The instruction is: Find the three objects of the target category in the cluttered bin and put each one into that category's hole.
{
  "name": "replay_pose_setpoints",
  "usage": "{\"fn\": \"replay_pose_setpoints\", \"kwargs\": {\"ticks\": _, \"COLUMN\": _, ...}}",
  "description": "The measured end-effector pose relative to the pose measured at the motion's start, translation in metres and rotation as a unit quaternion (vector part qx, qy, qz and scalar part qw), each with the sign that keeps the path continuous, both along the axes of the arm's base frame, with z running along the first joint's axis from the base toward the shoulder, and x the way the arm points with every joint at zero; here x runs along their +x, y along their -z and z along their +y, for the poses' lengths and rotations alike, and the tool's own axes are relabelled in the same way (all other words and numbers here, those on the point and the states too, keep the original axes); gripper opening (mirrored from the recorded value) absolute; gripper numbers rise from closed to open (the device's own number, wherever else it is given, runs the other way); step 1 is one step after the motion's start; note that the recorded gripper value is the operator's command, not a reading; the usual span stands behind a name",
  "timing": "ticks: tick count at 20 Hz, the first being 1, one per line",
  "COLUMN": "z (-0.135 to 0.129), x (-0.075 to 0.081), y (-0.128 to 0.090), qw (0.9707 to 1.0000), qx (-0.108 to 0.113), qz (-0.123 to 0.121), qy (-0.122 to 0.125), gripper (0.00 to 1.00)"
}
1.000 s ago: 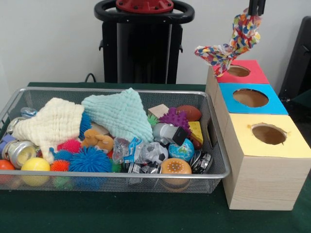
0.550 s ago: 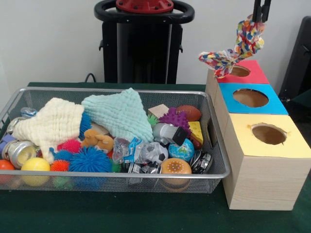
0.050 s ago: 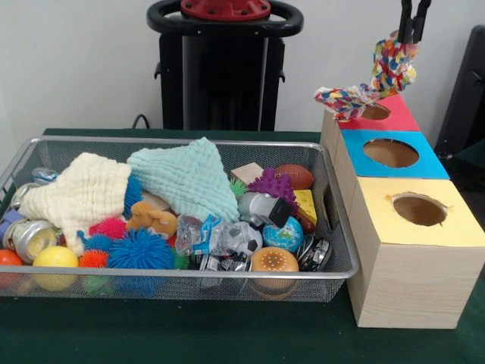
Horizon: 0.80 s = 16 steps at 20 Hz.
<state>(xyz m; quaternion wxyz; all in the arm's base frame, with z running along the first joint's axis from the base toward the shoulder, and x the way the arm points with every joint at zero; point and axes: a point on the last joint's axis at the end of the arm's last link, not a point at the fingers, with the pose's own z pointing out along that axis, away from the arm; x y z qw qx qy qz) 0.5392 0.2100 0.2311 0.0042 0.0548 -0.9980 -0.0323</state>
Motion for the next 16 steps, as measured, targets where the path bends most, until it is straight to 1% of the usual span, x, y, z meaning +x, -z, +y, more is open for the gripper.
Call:
{"fn": "replay_pose_setpoints", "kwargs": {"ticks": 7, "z": 0.005, "x": 0.006, "y": 0.005, "qw": 1.0000, "qx": -0.003, "qz": -0.007, "qy": -0.001, "gripper": 0.00}}
{"fn": "replay_pose_setpoints", "kwargs": {"ticks": 11, "z": 0.014, "x": 0.011, "y": 0.003, "qw": 0.9999, "qx": -0.003, "qz": -0.014, "qy": -0.005, "gripper": 0.00}}
{"fn": "replay_pose_setpoints", "kwargs": {"ticks": 16, "z": 0.022, "x": 0.013, "y": 0.005, "qw": 0.9999, "qx": -0.001, "qz": -0.013, "qy": -0.005, "gripper": 0.00}}
